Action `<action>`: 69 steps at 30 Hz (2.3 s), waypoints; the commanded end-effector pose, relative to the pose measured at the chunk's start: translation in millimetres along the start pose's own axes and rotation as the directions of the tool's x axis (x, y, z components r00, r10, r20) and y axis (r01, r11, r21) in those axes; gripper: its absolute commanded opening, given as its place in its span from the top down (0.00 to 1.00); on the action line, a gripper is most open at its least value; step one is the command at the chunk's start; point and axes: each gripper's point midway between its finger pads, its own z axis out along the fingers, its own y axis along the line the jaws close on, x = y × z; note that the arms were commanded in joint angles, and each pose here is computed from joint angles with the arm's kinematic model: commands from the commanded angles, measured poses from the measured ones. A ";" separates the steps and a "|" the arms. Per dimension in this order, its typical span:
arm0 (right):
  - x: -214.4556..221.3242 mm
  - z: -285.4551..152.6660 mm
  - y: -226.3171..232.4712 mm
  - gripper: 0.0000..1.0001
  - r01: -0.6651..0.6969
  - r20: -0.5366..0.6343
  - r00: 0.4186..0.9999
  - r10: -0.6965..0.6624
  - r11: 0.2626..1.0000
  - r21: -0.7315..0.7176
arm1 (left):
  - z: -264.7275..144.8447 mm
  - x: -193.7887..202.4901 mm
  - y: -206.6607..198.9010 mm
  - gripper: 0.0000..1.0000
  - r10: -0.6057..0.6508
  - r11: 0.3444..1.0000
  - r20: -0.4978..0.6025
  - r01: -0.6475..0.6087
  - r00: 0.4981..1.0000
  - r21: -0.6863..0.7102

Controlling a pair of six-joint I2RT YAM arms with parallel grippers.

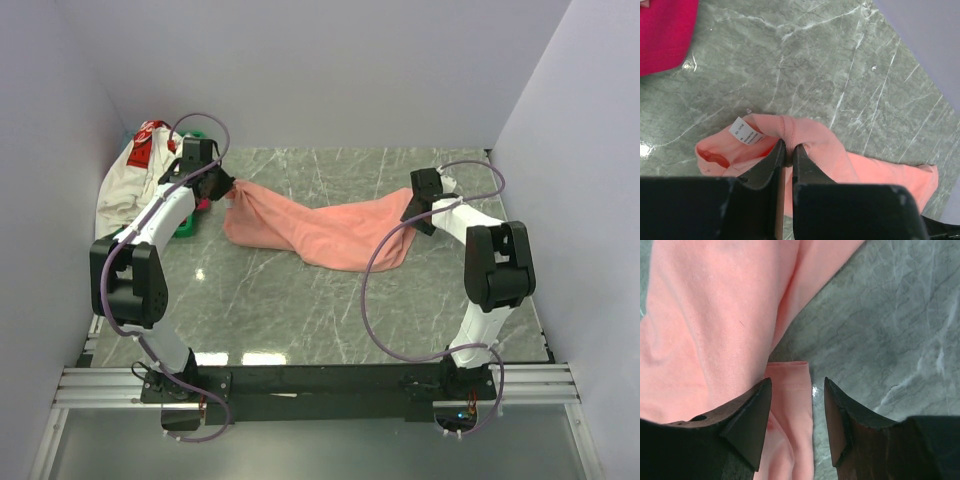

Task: Fold and stack the t-shirts
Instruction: Flatten the tshirt out

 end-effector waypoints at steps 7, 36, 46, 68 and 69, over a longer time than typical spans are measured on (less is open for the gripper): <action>0.2 5.8 1.3 0.48 -0.004 -0.044 0.999 0.005 1.000 0.028 | -5.4 -11.7 -13.6 0.99 -0.020 0.998 0.025 0.019 0.999 0.058; -99.1 -189.4 -53.3 1.00 -0.158 0.302 0.930 0.210 0.969 -0.189 | -55.4 -13.1 -7.8 0.99 0.003 0.995 0.055 -0.008 0.998 0.095; -148.0 -180.6 -52.3 1.00 -0.209 0.331 0.906 0.263 0.959 -0.190 | -6.3 -60.8 -56.9 0.95 0.051 0.990 0.055 -0.058 0.997 0.131; -188.0 -114.2 -23.9 1.00 -0.230 0.247 0.927 0.283 0.947 -0.223 | 22.1 28.6 17.2 0.56 0.065 0.997 -0.086 -0.060 0.994 0.055; -187.1 -114.4 -23.8 1.00 -0.228 0.245 0.928 0.281 0.948 -0.224 | 24.3 29.5 16.8 0.56 0.064 0.997 -0.088 -0.060 0.994 0.050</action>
